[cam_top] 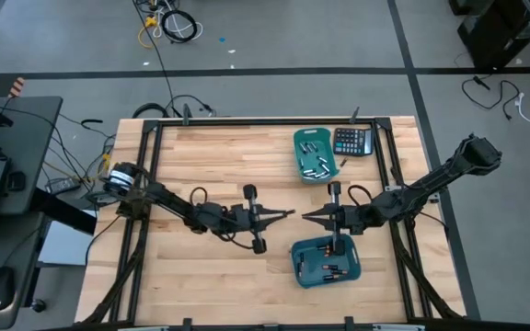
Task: Sort batteries
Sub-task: Put the black battery into the blue bin
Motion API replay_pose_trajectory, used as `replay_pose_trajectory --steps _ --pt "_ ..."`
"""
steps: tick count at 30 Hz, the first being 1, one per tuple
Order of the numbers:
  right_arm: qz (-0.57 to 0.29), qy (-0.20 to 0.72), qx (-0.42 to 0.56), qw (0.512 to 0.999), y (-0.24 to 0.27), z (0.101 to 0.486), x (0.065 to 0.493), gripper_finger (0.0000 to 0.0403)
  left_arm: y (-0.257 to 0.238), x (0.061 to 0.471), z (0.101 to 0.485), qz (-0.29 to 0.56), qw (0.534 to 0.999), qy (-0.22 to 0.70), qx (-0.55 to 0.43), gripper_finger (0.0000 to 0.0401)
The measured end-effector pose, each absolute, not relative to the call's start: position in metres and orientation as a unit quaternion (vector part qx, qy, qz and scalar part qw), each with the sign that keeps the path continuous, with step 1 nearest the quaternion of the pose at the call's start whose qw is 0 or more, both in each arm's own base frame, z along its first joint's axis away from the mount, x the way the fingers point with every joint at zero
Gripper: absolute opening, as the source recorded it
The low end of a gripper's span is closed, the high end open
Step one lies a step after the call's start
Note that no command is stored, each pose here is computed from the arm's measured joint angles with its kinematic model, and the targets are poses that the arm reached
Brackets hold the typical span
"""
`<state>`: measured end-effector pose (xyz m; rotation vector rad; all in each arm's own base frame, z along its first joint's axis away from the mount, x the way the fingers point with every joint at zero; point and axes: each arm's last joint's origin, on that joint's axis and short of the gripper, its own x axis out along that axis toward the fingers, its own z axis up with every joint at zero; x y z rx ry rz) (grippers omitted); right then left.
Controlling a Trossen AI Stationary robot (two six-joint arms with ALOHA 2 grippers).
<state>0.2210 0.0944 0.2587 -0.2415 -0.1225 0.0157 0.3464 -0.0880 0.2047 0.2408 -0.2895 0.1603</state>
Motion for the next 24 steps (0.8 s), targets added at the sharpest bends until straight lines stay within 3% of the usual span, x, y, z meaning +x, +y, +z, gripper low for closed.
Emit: replay_pose_trajectory --steps 9,13,24 --pt "0.007 -0.104 -0.137 0.985 0.095 0.266 0.22 0.0015 -0.091 0.36 0.208 0.075 0.973 -0.173 0.132 0.0016" --pt "0.015 -0.136 -0.151 0.979 0.096 0.27 0.221 0.0043 -0.094 0.364 0.216 0.031 0.969 -0.2 0.138 0.0016" --pt "0.013 -0.15 -0.146 0.978 0.101 0.259 0.232 0.0134 -0.094 0.369 0.224 0.029 0.963 -0.212 0.161 0.0016"
